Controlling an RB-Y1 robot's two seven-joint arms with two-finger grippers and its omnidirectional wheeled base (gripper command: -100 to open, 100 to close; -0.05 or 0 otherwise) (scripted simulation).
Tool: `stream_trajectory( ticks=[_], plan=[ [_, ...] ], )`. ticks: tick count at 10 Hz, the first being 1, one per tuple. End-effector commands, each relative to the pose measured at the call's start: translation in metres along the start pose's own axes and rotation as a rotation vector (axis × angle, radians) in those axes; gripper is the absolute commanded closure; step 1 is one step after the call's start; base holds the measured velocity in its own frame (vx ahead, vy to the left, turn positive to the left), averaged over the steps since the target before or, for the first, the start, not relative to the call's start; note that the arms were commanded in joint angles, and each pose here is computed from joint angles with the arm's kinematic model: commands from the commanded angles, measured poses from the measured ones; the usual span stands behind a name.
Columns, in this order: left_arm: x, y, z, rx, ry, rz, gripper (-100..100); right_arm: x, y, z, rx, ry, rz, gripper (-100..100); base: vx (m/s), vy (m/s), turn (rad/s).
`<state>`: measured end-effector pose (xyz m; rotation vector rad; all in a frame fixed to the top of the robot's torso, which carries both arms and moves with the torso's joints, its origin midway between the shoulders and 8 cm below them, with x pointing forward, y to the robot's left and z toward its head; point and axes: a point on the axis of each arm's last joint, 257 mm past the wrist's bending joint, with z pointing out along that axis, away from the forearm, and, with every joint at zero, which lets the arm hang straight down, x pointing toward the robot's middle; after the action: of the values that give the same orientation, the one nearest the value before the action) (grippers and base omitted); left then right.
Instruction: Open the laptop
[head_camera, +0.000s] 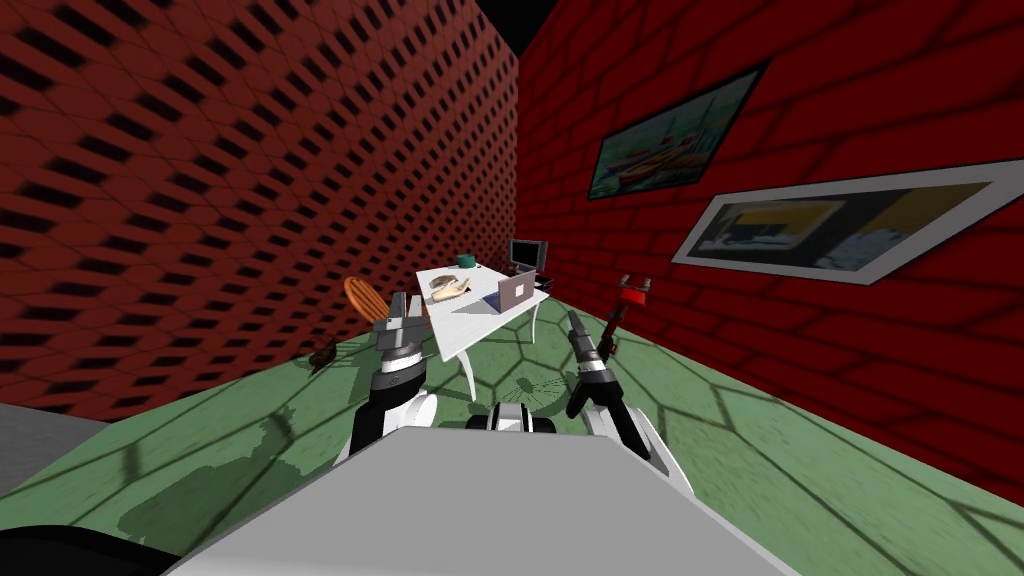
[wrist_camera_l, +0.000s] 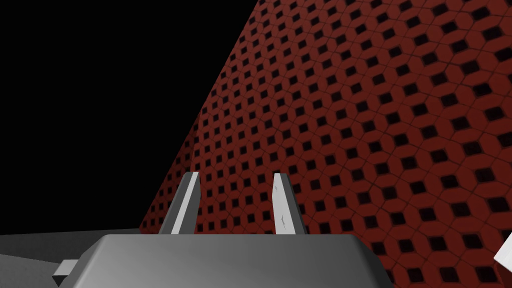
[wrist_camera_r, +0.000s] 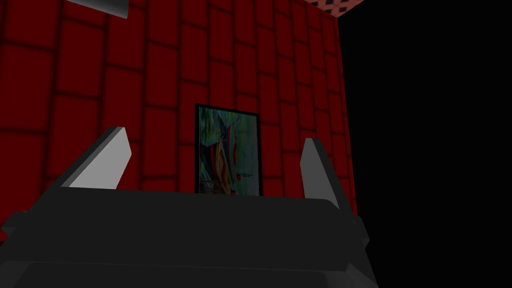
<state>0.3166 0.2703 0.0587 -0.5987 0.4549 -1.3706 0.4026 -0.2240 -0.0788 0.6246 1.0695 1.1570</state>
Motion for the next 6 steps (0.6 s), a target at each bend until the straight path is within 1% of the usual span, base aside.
stream_trajectory(
  ticks=[1,4,6],
  plan=[
    [0.000,0.000,0.000,0.000,0.000,0.000,0,0.022,-0.015,0.009,0.024,0.072,-0.056,-100,-0.007,0.070,-0.006],
    [0.000,0.000,0.000,0.000,0.000,0.000,0,0.060,-0.047,0.017,0.066,0.209,-0.182,-100,-0.006,0.089,-0.024],
    [0.000,0.000,0.000,0.000,0.000,0.000,0,0.082,-0.068,0.021,0.085,0.298,-0.286,-100,-0.002,0.148,-0.029]
  ],
)
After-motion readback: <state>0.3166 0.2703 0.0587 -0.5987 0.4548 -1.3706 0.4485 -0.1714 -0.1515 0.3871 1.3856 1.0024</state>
